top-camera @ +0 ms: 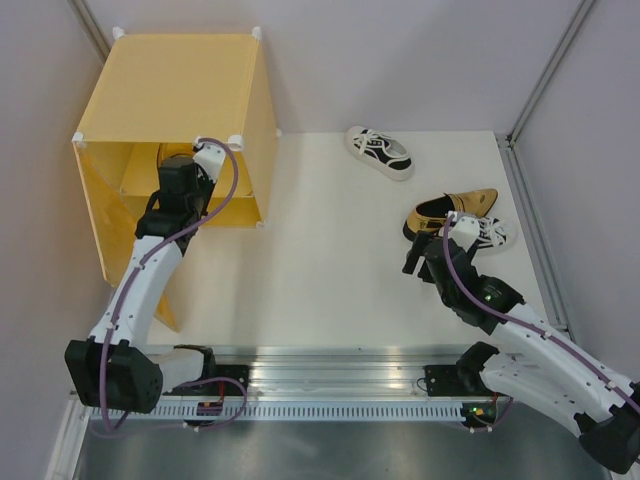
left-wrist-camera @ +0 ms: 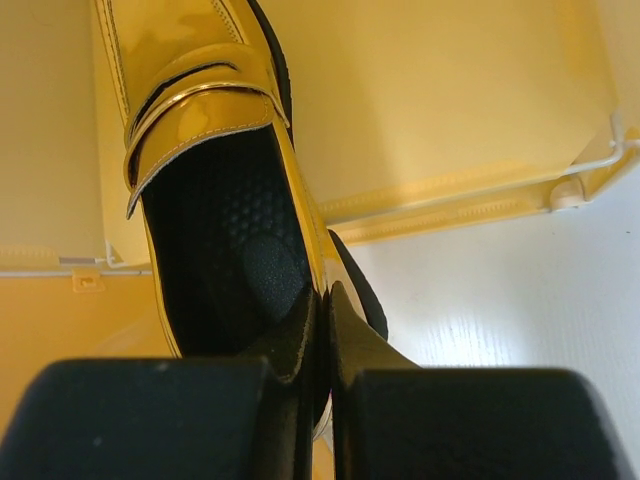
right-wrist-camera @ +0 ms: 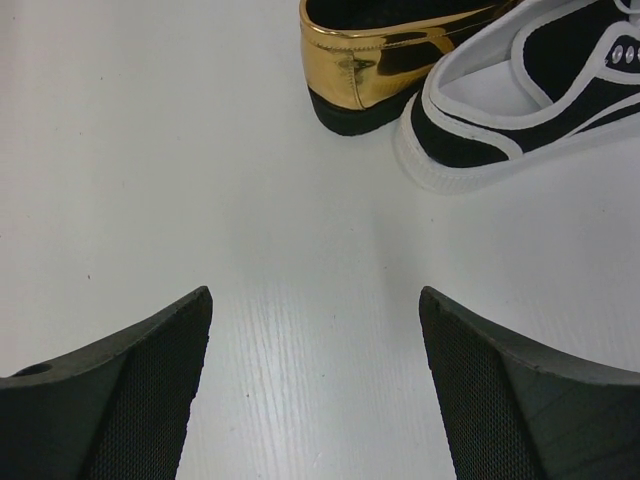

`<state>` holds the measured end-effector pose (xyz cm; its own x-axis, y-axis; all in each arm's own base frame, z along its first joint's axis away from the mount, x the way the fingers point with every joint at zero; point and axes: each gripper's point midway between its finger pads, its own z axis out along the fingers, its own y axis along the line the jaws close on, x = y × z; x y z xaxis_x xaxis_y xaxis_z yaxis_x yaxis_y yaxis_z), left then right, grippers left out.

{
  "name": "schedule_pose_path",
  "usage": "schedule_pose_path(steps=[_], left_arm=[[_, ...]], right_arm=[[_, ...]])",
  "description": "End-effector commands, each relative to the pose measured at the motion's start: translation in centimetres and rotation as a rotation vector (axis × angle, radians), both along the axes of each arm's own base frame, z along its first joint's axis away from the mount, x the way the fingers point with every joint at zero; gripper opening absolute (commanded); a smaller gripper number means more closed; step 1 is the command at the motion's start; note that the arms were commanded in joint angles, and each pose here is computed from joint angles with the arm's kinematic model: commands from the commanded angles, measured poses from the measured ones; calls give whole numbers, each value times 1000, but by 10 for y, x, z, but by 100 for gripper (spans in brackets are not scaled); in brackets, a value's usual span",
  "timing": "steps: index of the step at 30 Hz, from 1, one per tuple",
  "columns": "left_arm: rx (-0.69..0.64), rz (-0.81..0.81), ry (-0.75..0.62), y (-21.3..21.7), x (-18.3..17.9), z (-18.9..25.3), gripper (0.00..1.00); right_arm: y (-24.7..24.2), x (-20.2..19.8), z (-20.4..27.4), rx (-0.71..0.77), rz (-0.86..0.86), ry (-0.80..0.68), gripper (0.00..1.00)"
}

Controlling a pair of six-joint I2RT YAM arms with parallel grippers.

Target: Place and organize the shoes in the shoe cabinet

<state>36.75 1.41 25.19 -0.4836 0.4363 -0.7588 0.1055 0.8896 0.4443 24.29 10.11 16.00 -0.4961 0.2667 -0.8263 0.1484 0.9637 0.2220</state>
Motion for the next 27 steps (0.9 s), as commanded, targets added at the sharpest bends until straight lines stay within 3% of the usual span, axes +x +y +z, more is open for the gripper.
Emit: schedule_pose_path(steps=[1, 16, 27], left_arm=[[100, -80, -257, 2, 25, 61, 2], [190, -99, -297, 10, 48, 77, 7], [164, -80, -300, 11, 54, 71, 20]], right_arm=[[6, 3, 15, 21, 25, -22, 88], [15, 2, 7, 30, 57, 15, 88], [20, 2, -1, 29, 76, 45, 88]])
